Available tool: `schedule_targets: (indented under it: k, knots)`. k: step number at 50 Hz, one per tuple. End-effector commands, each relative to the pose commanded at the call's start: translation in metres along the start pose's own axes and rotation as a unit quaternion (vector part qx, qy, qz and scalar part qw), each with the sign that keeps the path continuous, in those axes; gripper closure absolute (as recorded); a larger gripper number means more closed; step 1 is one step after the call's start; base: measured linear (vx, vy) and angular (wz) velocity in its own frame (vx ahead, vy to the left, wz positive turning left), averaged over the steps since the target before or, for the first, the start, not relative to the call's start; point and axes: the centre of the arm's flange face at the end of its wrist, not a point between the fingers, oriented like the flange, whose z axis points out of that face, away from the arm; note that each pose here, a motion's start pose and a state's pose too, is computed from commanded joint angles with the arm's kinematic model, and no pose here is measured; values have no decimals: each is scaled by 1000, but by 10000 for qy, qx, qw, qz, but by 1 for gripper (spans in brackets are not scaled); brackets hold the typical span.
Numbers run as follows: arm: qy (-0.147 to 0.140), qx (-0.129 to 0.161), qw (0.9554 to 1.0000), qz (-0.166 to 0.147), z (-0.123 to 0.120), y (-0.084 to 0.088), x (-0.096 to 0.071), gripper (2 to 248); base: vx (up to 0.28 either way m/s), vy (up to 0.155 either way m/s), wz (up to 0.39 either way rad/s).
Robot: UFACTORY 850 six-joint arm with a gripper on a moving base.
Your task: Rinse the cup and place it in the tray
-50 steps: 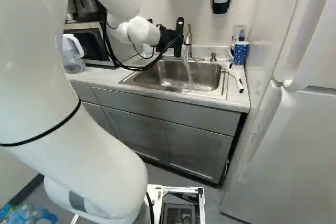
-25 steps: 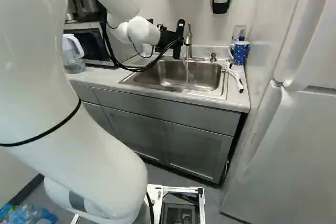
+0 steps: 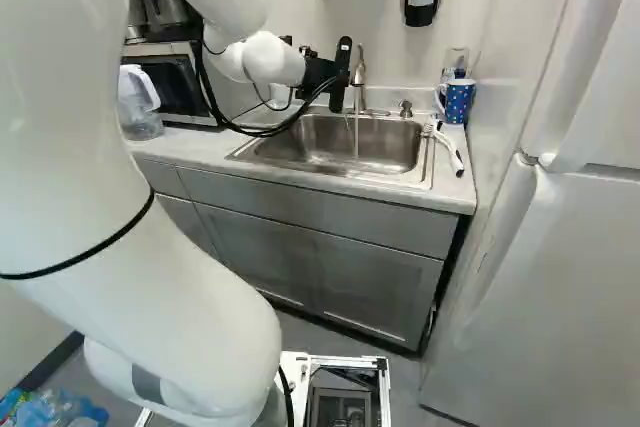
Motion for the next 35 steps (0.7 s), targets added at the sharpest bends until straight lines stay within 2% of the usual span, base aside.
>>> schedule_targets:
  k: [14,25,35]
  knots:
    - [0,0,10000,55,0,0,0,125,0,0,0]
    - [0,0,9986,537,0,0,0,125,0,0,0]
    - [0,0,9945,1052,0,0,0,125,0,0,0]
